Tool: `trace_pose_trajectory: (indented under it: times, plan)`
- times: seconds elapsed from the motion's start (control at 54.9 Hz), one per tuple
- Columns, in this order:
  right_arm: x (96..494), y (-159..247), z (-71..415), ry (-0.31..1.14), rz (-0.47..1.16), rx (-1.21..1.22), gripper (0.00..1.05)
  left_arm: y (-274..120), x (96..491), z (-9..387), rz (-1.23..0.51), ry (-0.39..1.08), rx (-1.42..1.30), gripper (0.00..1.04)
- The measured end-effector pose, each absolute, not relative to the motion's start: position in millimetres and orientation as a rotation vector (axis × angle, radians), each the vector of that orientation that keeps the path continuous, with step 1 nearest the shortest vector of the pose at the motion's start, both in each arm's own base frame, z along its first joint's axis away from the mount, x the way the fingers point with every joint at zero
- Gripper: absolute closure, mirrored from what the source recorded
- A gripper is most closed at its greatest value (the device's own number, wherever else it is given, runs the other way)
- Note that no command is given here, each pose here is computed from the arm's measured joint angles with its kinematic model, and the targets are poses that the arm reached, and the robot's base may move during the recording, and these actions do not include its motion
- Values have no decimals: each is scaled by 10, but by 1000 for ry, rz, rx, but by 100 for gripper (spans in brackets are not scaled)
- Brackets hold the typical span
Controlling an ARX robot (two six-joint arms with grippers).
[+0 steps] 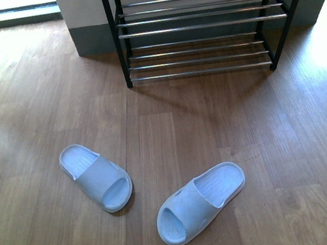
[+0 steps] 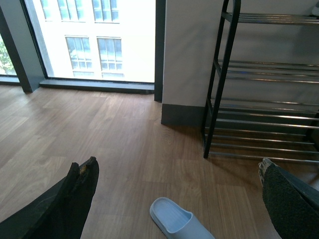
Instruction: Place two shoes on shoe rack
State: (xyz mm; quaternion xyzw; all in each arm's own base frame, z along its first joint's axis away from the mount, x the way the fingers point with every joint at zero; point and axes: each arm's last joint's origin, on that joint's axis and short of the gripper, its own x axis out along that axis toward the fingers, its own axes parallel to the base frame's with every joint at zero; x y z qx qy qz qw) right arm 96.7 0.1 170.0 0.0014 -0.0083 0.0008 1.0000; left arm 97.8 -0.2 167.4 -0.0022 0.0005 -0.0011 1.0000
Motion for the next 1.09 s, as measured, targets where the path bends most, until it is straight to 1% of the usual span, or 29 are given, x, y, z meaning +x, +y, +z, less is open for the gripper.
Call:
trace_pose_trajectory:
  times: [0.109,0.201,0.31,0.474,0.583,0.674,0.784,0.875,0.966,1.094]
  plan:
    - [1065,31,1659,100,106,10,9,-2,978,1674,-2,1,-4,9]
    - [1215,63,1680,143,141,-21,9,-2,978,1674,-2,1,-4,9]
    - [1636,168,1622,227,266,-115,9,-2,978,1674,-2,1,-4,9]
    - [2182,357,1283,355,382,-219,9,-2,978,1674,-2,1,-4,9]
    - [2515,509,891,482,471,-273,9,-2,978,1674,-2,1,-4,9]
    - [2789,649,353,628,572,-369,9,-2,978,1674,-2,1,-4,9]
    - [2950,710,-165,737,659,-462,9,-2,978,1674,-2,1,-4,9]
    - [2989,723,-598,816,743,-542,9,-2,978,1674,-2,1,-4,9]
    - [3000,727,-927,849,803,-602,9,-2,978,1674,-2,1,-4,9]
    - [3073,744,-1255,859,828,-640,9,-2,978,1674,-2,1,-4,9]
